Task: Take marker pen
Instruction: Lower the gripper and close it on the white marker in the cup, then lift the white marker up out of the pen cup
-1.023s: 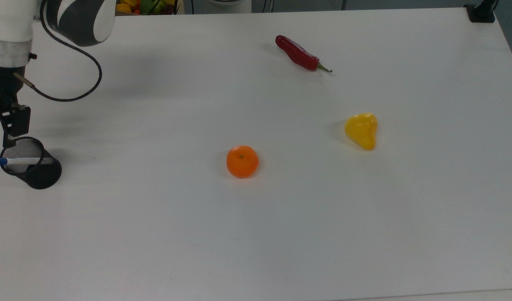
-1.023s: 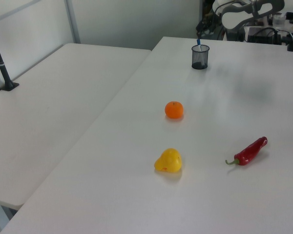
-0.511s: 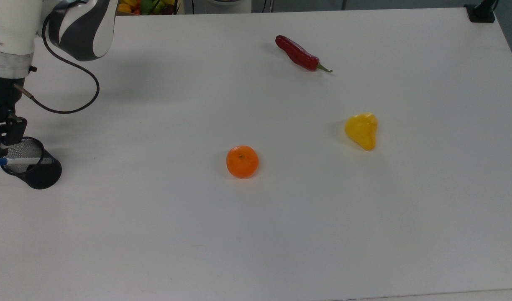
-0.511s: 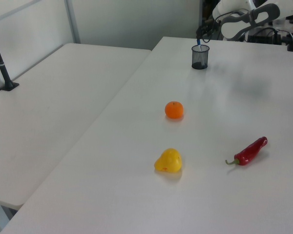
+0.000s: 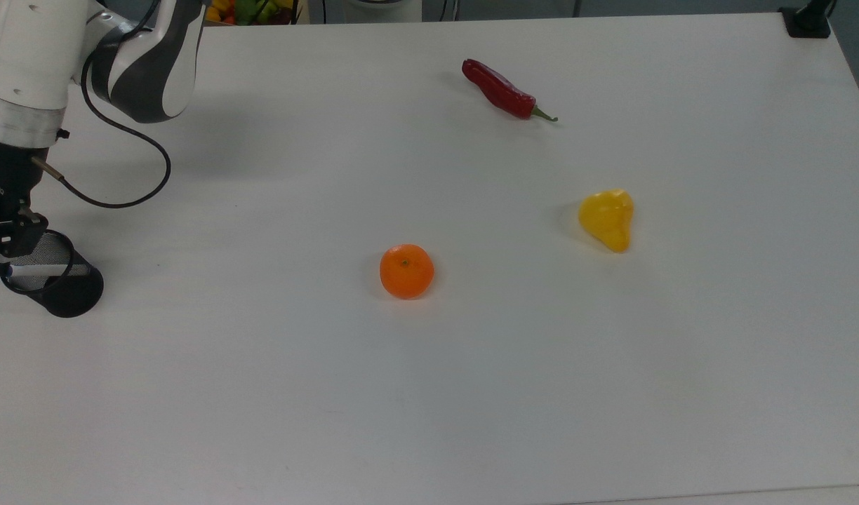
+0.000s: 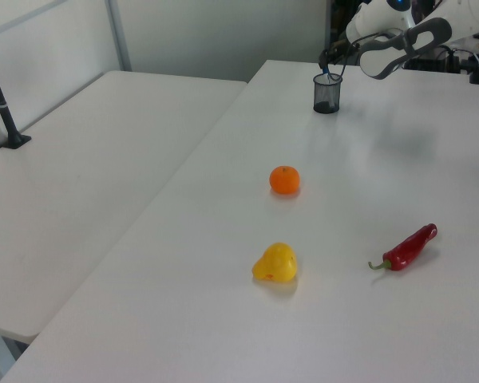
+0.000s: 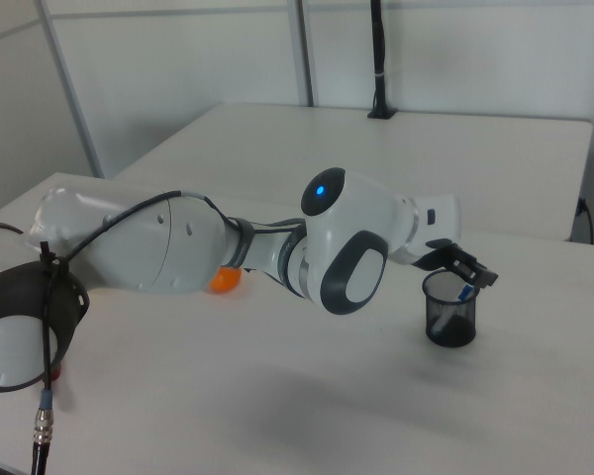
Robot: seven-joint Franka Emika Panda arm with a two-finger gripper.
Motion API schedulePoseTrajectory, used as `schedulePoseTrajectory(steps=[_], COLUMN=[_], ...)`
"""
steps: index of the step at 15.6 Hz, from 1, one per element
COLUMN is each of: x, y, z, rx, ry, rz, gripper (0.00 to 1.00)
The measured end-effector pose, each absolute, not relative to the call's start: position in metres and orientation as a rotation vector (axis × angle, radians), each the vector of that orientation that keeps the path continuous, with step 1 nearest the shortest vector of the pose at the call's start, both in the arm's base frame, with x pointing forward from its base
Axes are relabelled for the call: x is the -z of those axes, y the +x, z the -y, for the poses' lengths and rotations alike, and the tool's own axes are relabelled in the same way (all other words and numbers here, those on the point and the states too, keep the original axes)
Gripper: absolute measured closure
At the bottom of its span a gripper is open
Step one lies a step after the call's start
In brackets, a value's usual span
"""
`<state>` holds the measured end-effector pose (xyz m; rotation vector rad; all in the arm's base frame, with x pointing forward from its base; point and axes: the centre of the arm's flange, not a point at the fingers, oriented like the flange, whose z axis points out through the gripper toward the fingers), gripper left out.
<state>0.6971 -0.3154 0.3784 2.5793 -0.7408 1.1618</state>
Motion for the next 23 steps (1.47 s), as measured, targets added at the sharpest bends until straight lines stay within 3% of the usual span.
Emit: schedulePoseTrajectory(steps=[9, 11, 19, 23], x=[-0.36, -0.36, -0.366, -0.406], y=[0.699, 0.699, 0.7, 0.702], z=[0.316, 0.317, 0.319, 0.321], rx=[-1.212, -1.222, -1.238, -1.317], ry=[2.561, 2.556, 2.545, 2.5], rz=[0.721, 0.72, 0.716, 0.708], gripper=[0.6, 0.8, 0.81, 0.81])
